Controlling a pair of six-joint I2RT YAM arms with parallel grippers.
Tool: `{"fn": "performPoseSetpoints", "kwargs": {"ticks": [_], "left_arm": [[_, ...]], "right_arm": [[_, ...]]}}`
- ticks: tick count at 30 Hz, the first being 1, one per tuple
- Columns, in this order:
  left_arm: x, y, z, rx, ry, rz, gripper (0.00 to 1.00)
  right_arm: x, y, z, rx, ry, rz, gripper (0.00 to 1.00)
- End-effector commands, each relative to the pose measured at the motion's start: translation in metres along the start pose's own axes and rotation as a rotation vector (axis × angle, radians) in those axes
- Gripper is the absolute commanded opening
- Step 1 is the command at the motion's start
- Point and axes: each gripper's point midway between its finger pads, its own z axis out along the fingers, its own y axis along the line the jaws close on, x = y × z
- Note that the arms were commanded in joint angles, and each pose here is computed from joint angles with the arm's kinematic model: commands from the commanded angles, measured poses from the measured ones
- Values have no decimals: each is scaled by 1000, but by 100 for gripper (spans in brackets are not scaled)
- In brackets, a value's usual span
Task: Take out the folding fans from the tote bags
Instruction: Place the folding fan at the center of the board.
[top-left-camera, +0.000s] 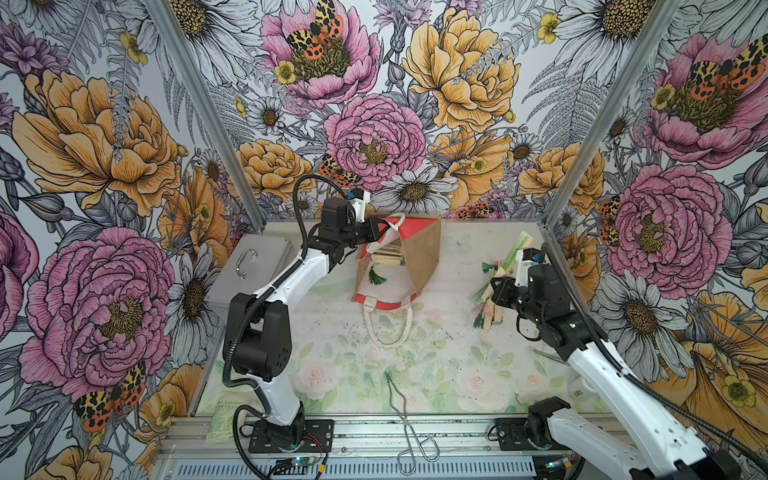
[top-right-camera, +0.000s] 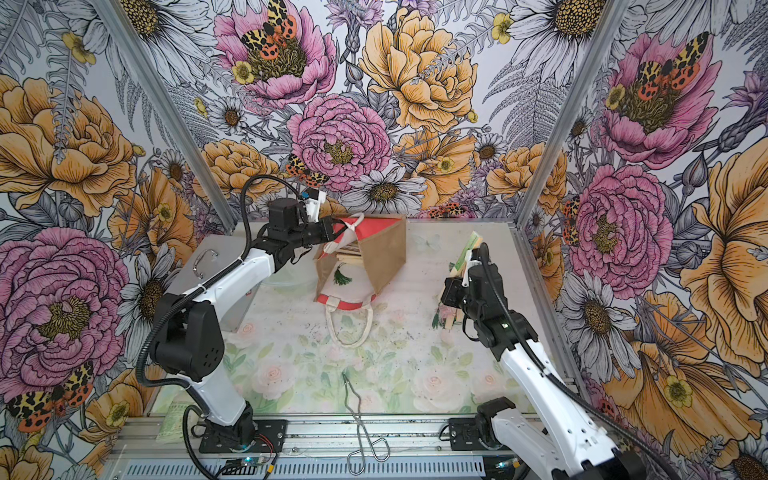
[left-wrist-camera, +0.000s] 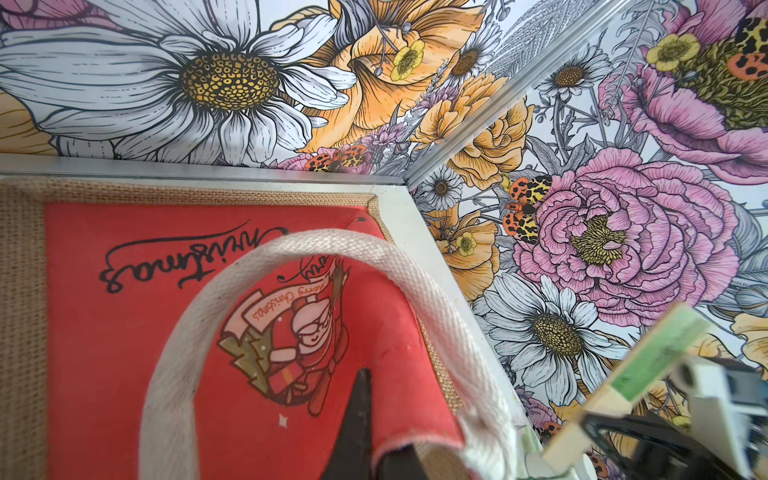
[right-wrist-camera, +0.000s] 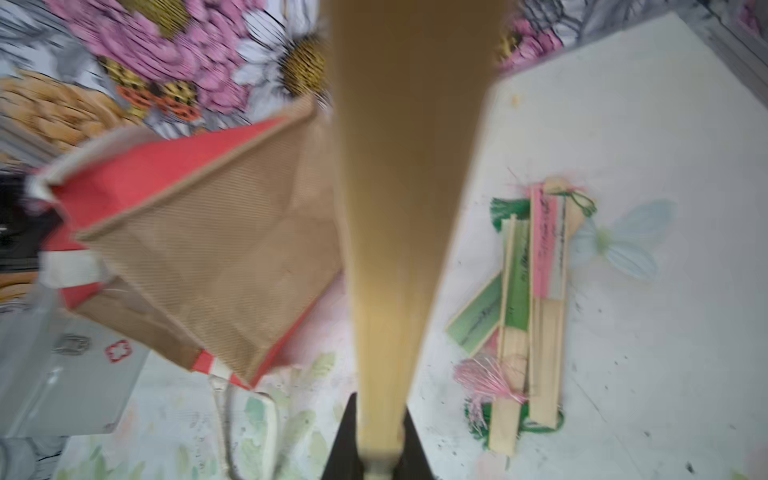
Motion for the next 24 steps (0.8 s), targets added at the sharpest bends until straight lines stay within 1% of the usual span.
{"fn": "performPoseSetpoints", "kwargs": {"ticks": [1, 2, 6, 9, 12, 13, 15, 17, 20, 22, 24], "left_arm": [[-10, -12, -6, 11, -47, 54, 0], [-10, -12, -5, 11, -47, 58, 0], [-8, -16, -2, 22, -38, 61, 0], [-7, -16, -1, 9, -36, 67, 0], [-3, -18, 1, -8, -29, 84, 0], [-3, -17, 1, -21, -27, 90, 0], [0, -16, 3, -60, -17, 102, 0], [0, -13, 2, -105, -14, 109, 0], [1, -7, 0, -181, -12, 120, 0], [-1, -7, -2, -205, -21, 122, 0], [-2, -5, -3, -218, -29, 111, 0]], "right_arm": [[12, -35, 23, 193, 133, -13, 0], [12, -42, 32, 231, 160, -18, 0], [9, -59, 67, 294, 258, -33, 0], [6, -79, 84, 376, 315, -43, 0], [4, -94, 98, 409, 353, -27, 0], [2, -97, 100, 414, 353, -18, 6], [-1, -101, 103, 420, 354, -15, 24], [-6, -100, 100, 421, 339, -15, 32], [-14, -92, 88, 384, 301, -16, 38], [-19, -73, 79, 287, 272, -36, 41], [-25, -41, 64, 130, 210, -75, 42]]}}
